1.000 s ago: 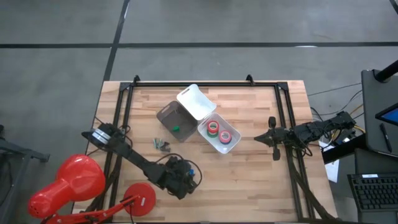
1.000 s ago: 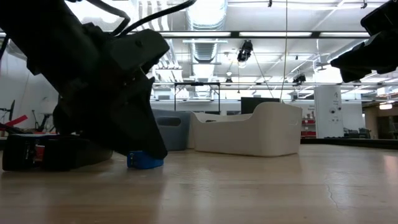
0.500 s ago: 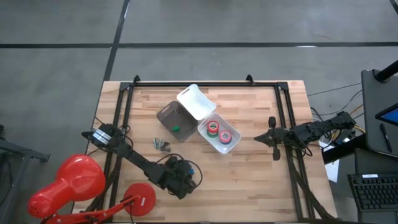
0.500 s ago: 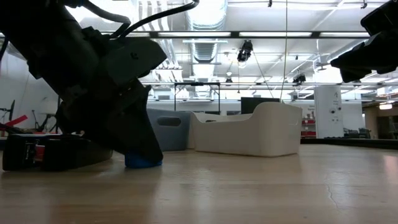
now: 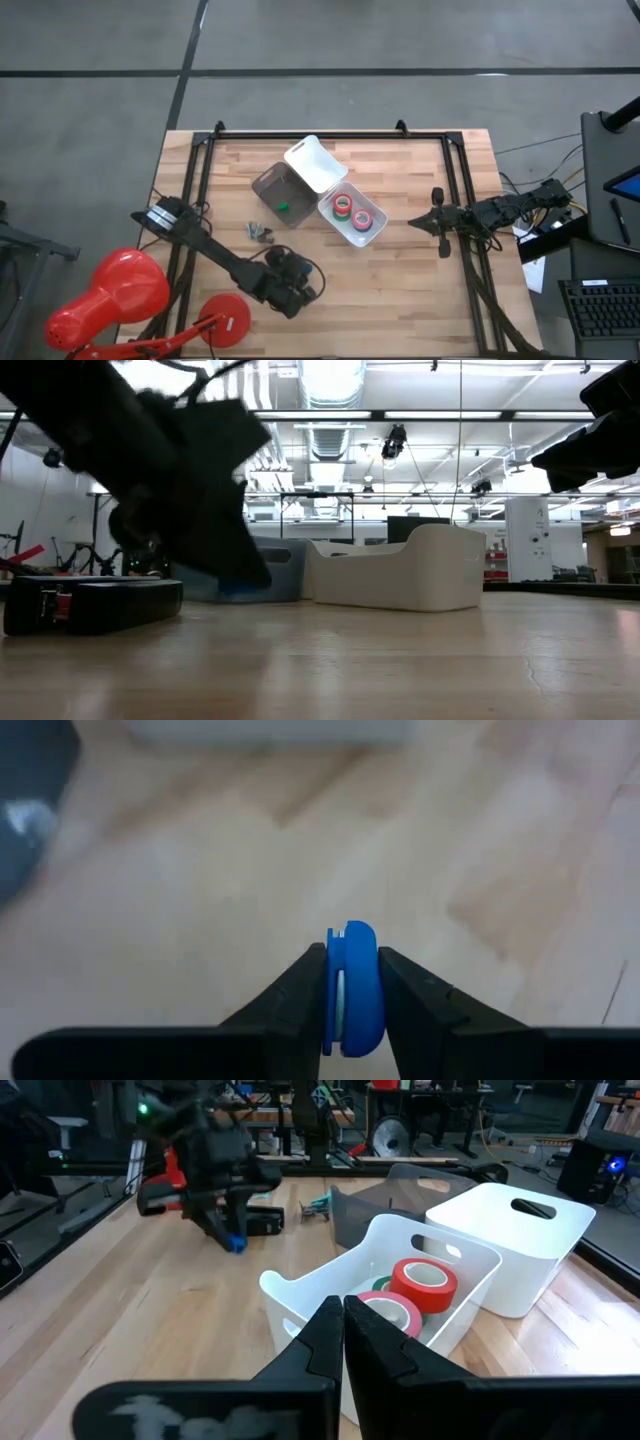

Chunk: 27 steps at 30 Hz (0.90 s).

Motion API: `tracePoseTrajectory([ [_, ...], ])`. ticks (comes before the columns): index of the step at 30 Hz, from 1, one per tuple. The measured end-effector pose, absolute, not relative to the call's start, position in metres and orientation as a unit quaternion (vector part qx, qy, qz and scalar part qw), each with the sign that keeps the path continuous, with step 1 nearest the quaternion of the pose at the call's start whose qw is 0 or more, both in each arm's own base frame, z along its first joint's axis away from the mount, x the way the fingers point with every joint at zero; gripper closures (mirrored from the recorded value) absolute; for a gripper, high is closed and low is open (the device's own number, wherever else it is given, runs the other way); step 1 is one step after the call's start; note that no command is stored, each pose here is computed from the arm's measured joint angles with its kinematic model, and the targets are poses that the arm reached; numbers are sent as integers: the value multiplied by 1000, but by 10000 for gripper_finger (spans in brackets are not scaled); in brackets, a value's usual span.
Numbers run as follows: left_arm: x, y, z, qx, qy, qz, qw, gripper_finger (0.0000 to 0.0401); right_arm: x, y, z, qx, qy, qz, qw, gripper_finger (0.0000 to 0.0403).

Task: Pick and place Stapler, Stapler remover, tape
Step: Put the blue stapler into the black bin

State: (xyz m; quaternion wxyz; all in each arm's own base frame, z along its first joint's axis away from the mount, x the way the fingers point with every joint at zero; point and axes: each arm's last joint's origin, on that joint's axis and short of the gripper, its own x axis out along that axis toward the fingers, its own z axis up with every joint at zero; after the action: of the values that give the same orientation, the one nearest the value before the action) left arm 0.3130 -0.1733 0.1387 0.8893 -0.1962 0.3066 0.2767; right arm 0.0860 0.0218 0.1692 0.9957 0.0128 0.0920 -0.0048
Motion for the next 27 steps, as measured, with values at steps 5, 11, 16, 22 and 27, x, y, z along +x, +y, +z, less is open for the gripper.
tracePoseTrajectory([
  [5,311,-165,163,-163,259,296,905,323,86,22,169,13,92,-5,996,394],
  [11,301,-138,201,-138,207,360,899,331,86,22,169,13,92,-5,996,394],
  [16,293,-102,225,-122,210,407,881,318,86,22,169,13,92,-5,996,394],
  [22,294,-57,231,-122,269,436,850,325,86,22,169,13,92,-5,996,394],
  [27,300,-23,224,-146,324,440,824,325,86,22,169,13,92,-5,996,394],
])
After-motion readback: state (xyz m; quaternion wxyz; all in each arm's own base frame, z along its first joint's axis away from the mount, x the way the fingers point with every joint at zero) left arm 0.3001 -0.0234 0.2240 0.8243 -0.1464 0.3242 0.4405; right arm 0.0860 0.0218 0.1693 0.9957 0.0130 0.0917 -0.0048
